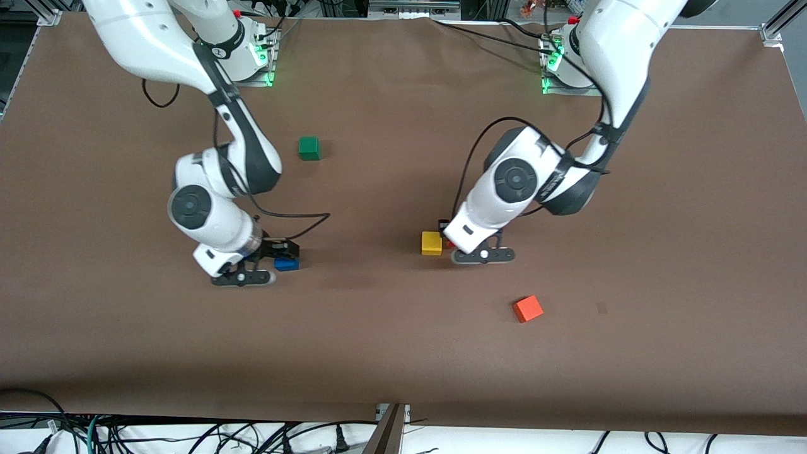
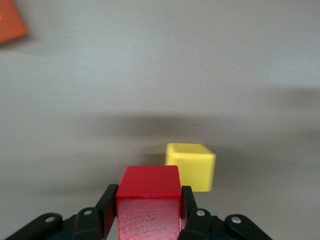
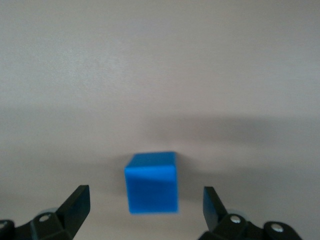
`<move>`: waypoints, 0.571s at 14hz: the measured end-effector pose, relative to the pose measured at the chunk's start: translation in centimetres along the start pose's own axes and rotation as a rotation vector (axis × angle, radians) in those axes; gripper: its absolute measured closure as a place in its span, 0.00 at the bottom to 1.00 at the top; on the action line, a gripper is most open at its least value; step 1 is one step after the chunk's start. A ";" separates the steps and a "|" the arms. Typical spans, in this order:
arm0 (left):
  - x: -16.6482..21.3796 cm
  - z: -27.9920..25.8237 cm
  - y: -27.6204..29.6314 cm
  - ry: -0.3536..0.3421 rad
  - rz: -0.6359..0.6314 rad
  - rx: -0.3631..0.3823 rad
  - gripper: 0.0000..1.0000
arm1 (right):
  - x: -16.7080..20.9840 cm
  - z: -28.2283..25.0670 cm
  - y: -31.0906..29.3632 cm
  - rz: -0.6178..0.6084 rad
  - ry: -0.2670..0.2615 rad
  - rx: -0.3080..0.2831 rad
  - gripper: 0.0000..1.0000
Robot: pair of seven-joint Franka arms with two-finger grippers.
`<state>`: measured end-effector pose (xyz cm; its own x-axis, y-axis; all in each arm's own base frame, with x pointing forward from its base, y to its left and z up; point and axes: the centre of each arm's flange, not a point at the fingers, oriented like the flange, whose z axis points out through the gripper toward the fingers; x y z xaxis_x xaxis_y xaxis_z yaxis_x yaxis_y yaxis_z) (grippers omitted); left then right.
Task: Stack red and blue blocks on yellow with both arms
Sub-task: 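Carry the red cube toward the yellow cube while the right gripper reaches the blue cube, then place the red cube on the yellow cube while the right gripper grasps blue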
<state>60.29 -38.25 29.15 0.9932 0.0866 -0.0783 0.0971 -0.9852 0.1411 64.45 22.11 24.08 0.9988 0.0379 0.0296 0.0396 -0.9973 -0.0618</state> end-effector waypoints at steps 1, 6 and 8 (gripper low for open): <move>0.1 0.5 1.1 -0.004 -0.005 -0.002 0.44 | -0.1 1.2 -0.3 -0.002 0.000 0.001 0.00; 0.7 3.0 2.3 -0.011 -0.011 0.010 0.44 | -0.4 2.8 0.0 -0.006 -0.006 -0.002 0.04; 0.6 3.6 2.7 -0.015 -0.014 0.010 0.44 | -1.2 4.0 0.3 -0.006 0.003 -0.001 0.22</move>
<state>60.93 -41.43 25.88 0.9906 0.0980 -0.0953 0.1100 -0.9854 0.1296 63.37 22.06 20.02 0.9985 0.0437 0.0328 0.0456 -0.9971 -0.0607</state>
